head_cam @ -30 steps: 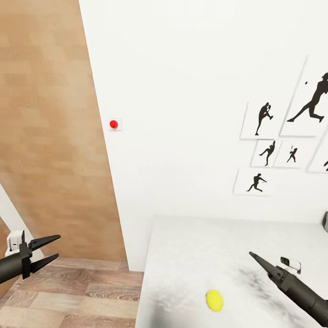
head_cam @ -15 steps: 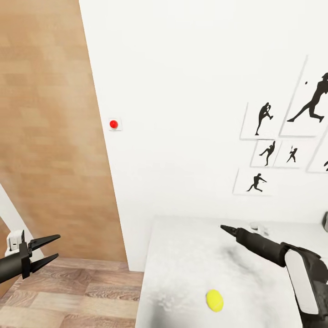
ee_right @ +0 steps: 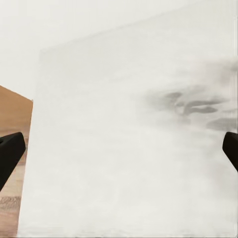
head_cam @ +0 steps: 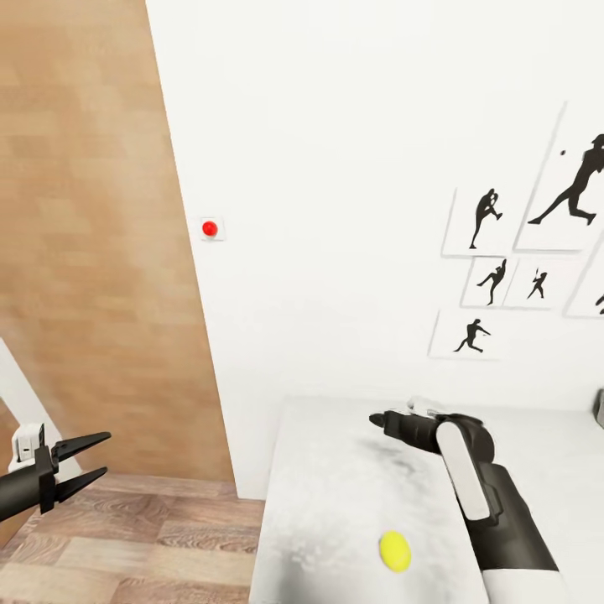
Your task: Put all the toys in the child's room - the three board games (two on the bed and one on the table), the two jigsaw puzzles on the table, and the tennis ball on the table - inside the toy box on the table in the child's room.
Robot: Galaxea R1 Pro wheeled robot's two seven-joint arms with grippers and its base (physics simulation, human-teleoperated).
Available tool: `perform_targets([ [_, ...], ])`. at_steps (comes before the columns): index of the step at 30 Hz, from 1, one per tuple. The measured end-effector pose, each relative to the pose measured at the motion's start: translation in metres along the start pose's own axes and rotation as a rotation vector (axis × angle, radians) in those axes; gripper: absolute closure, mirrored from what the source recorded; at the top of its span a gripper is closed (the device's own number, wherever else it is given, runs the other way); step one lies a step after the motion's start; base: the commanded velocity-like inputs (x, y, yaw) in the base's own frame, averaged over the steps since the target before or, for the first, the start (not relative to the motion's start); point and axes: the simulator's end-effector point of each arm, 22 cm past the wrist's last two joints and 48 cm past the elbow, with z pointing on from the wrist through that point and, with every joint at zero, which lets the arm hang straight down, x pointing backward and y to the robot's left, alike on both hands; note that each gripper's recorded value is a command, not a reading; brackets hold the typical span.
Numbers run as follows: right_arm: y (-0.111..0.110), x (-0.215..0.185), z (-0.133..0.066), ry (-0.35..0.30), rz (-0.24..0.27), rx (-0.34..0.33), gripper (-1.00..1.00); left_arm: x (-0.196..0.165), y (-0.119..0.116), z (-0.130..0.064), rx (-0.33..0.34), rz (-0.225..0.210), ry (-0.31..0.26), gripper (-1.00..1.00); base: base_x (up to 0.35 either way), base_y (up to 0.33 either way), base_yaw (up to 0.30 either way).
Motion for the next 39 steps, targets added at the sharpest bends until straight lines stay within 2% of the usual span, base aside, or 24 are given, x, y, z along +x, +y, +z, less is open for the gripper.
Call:
perform_targets([
  [5,-0.003,0.019,0.024,0.089,-0.006,0.027,-1.0,-0.001,-0.001,0.0,0.0,0.002,-0.001,-1.0,-0.199,0.028,0.0],
  [9,-0.007,0.027,0.036,0.133,-0.005,0.045,-1.0,-0.001,-0.001,-0.001,0.0,0.002,-0.002,-1.0,-0.078,0.018,0.0],
  [14,-0.023,0.04,0.048,0.195,-0.001,0.111,-1.0,-0.001,-0.001,-0.001,0.0,0.002,-0.002,-1.0,-0.015,0.004,0.0],
  [23,-0.034,0.051,0.057,0.246,0.005,0.151,-1.0,-0.001,-0.001,-0.001,0.001,0.002,-0.002,-1.0,-0.001,0.0,0.0],
  [30,-0.044,0.073,0.07,0.336,0.018,0.18,-1.0,-0.001,-0.001,-0.001,0.001,0.002,-0.002,-1.0,0.0,0.0,0.0],
  [39,-0.056,0.095,0.074,0.397,0.028,0.205,-1.0,-0.001,-0.001,-0.001,0.001,0.002,-0.002,-1.0,0.0,0.0,0.0],
])
